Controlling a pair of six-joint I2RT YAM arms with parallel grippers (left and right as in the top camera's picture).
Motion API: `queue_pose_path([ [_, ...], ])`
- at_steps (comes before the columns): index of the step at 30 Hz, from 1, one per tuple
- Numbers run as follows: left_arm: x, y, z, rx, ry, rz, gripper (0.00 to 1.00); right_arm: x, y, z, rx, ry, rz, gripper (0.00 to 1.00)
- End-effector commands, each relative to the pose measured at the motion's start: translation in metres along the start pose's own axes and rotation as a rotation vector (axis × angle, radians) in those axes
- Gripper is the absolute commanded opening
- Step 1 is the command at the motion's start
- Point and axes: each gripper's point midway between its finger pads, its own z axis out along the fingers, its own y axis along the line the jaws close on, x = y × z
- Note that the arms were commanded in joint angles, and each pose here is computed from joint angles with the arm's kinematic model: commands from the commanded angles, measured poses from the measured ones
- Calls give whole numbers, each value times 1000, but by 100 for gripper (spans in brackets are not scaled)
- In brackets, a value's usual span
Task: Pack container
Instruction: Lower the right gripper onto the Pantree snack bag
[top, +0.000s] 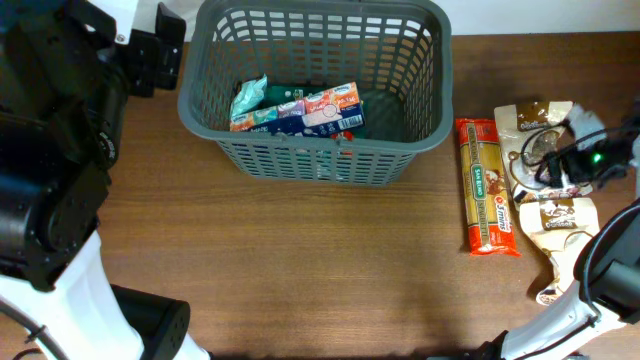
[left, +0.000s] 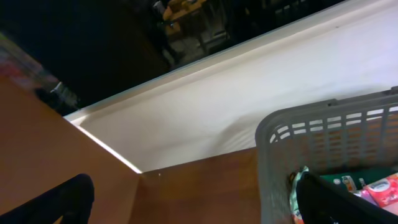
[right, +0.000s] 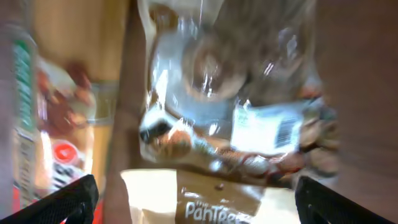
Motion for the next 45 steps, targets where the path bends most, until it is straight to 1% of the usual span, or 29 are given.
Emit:
queue_pose_path([
  [1,2,3,7,-29,16,-1,99,32,-5,14,78,135,-19,99],
  [4,3,1,12,-27,23,3,99,53,-17,10,179,201,-18,99],
  [6,4,-2,16,-25,31,6,99,64,-23,6,214,223,-24,99],
  [8,5,-4,20,-22,38,10,99,77,-27,0,213,228,-20,99],
  [16,8,-10,31,-15,58,20,99,117,-38,-6,198,204,105,99],
  [21,9,-11,33,-14,63,21,99,117,-29,1,167,177,107,99],
  [25,9,-11,33,-14,63,22,99,112,-17,8,158,199,64,99],
  [29,9,-11,33,-14,63,22,99,117,-11,14,155,232,51,99],
  [36,9,-11,33,-14,64,23,99,138,-3,23,152,295,53,99],
  [41,9,-11,33,-14,64,23,99,168,7,33,143,404,2,99],
  [45,9,-11,33,-14,64,23,99,170,7,36,158,399,-2,99],
])
